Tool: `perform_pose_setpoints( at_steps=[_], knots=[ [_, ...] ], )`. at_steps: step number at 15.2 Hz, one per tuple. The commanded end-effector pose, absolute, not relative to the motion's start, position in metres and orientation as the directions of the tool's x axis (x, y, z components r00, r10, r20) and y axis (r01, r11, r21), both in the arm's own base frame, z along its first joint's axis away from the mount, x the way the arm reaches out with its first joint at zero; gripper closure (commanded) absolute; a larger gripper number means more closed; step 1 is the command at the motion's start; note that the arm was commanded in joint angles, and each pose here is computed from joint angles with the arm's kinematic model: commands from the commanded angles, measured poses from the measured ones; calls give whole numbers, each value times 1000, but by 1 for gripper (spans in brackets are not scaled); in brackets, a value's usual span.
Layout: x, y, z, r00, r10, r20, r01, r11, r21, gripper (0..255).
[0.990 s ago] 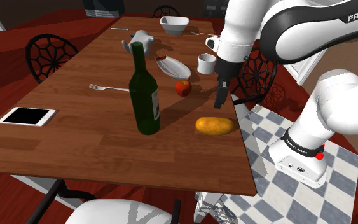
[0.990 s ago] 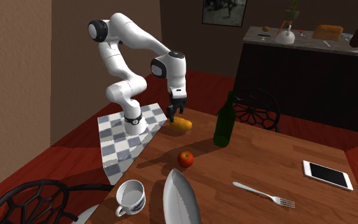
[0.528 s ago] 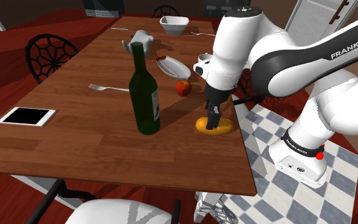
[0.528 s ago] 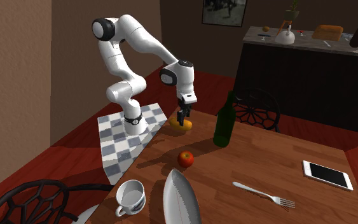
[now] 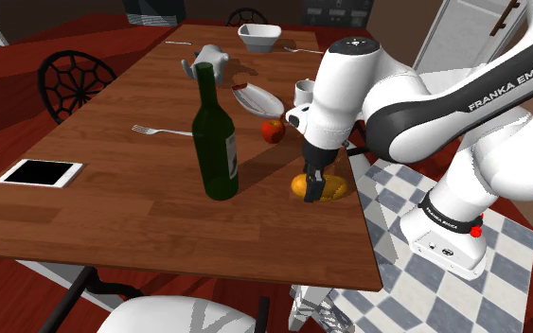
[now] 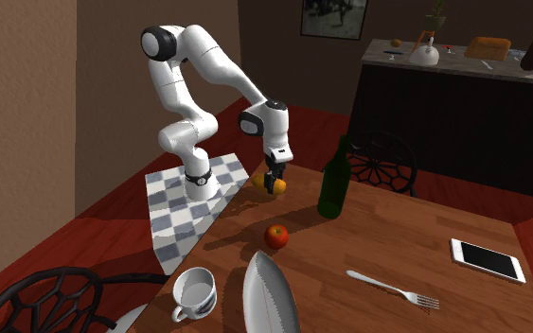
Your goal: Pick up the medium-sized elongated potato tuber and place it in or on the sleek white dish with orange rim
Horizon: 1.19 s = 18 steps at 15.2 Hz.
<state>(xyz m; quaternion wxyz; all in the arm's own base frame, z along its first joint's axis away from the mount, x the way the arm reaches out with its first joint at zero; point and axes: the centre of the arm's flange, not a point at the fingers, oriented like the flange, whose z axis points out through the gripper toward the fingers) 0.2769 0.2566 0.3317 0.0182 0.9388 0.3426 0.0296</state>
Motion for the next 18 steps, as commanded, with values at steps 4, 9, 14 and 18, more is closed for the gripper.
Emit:
perform_pose_setpoints(
  at_steps=[4, 9, 14, 18],
  knots=[
    [277, 257, 331, 763, 644, 44, 642, -765, 54, 0],
    [277, 257, 331, 763, 644, 44, 642, -765, 54, 255],
    [277, 257, 331, 763, 644, 44, 642, -764, 54, 255],
    [277, 257, 342, 763, 644, 44, 642, -765, 54, 255]
  ],
)
